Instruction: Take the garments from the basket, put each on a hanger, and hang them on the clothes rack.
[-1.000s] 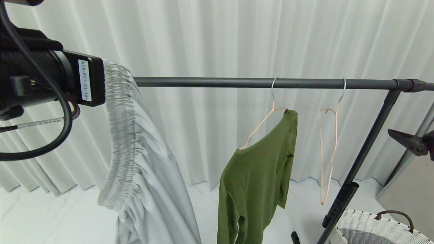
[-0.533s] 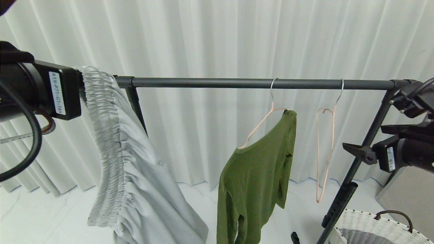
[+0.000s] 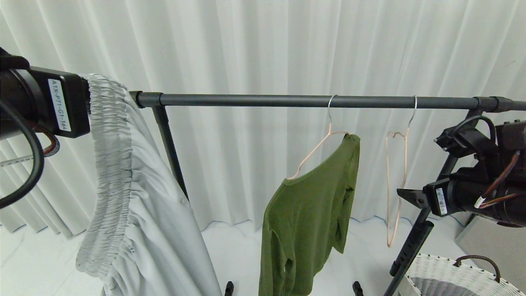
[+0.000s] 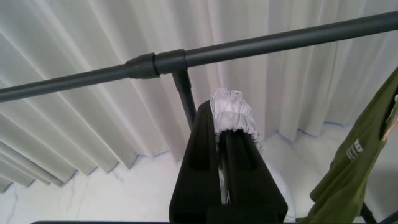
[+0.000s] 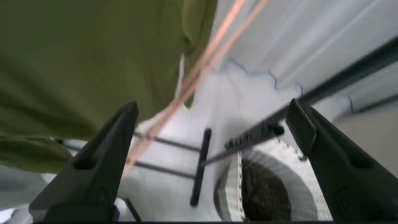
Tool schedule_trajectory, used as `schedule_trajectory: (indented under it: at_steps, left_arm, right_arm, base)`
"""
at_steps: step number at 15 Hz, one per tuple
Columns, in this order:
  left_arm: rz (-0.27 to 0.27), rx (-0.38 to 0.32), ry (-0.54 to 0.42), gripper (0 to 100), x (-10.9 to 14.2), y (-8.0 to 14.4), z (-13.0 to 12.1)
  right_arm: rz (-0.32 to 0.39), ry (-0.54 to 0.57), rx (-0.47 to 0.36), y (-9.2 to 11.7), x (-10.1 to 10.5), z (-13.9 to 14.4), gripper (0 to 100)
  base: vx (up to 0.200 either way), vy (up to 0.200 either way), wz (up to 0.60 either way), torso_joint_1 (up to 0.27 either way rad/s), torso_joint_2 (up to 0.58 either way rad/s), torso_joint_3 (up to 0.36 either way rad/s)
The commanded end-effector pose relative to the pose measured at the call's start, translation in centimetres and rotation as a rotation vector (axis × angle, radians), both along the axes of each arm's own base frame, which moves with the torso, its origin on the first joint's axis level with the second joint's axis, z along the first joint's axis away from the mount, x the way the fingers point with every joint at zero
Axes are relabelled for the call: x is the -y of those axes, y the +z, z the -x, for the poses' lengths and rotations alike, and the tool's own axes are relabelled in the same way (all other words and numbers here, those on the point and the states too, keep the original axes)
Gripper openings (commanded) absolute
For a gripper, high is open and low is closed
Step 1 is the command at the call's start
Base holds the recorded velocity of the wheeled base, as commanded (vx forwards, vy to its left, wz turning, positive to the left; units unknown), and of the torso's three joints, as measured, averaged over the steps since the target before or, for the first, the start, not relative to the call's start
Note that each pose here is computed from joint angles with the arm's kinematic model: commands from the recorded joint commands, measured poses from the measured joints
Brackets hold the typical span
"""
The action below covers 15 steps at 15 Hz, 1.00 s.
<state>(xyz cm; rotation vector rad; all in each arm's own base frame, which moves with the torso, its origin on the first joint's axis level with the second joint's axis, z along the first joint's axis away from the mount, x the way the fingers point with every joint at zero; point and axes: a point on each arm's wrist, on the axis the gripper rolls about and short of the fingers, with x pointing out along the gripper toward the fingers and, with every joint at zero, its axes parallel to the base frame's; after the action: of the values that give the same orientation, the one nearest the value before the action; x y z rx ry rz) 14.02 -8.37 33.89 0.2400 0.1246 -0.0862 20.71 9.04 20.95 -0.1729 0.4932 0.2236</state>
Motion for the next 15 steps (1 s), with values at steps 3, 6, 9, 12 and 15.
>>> schedule_trajectory:
  at_steps: [3, 6, 9, 12, 15]
  left_arm:
    - [-0.007, -0.010, 0.001, 0, 0.2, -0.2, -0.3]
    - [-0.009, -0.014, -0.001, 0, 0.3, -0.4, -0.4]
    - [-0.012, -0.018, -0.002, 0, 0.3, -0.5, -0.4]
    - [-0.013, -0.021, -0.002, 0, 0.3, -0.6, -0.5]
    - [-0.013, -0.024, -0.002, 0, 0.5, -0.7, -0.7]
  right_arm:
    - [0.016, -0.036, -0.036, -1.0, 0.7, -0.4, 100]
    - [0.001, -0.047, -0.037, -1.0, 0.7, -0.5, 100]
    - [-0.033, -0.056, -0.040, -0.9, 0.5, -0.5, 100]
    - [-0.048, -0.041, -0.013, -0.2, 0.2, -0.4, 100]
    - [-0.060, -0.033, 0.005, 0.4, -0.1, -1.0, 100]
  base:
    - [0.000, 0.000, 0.00, 0.000, 0.00, 0.000]
    - [0.000, 0.000, 0.00, 0.000, 0.00, 0.000]
    - [0.000, 0.000, 0.00, 0.000, 0.00, 0.000]
    - [0.000, 0.000, 0.00, 0.000, 0.00, 0.000]
    - [0.000, 0.000, 0.00, 0.000, 0.00, 0.000]
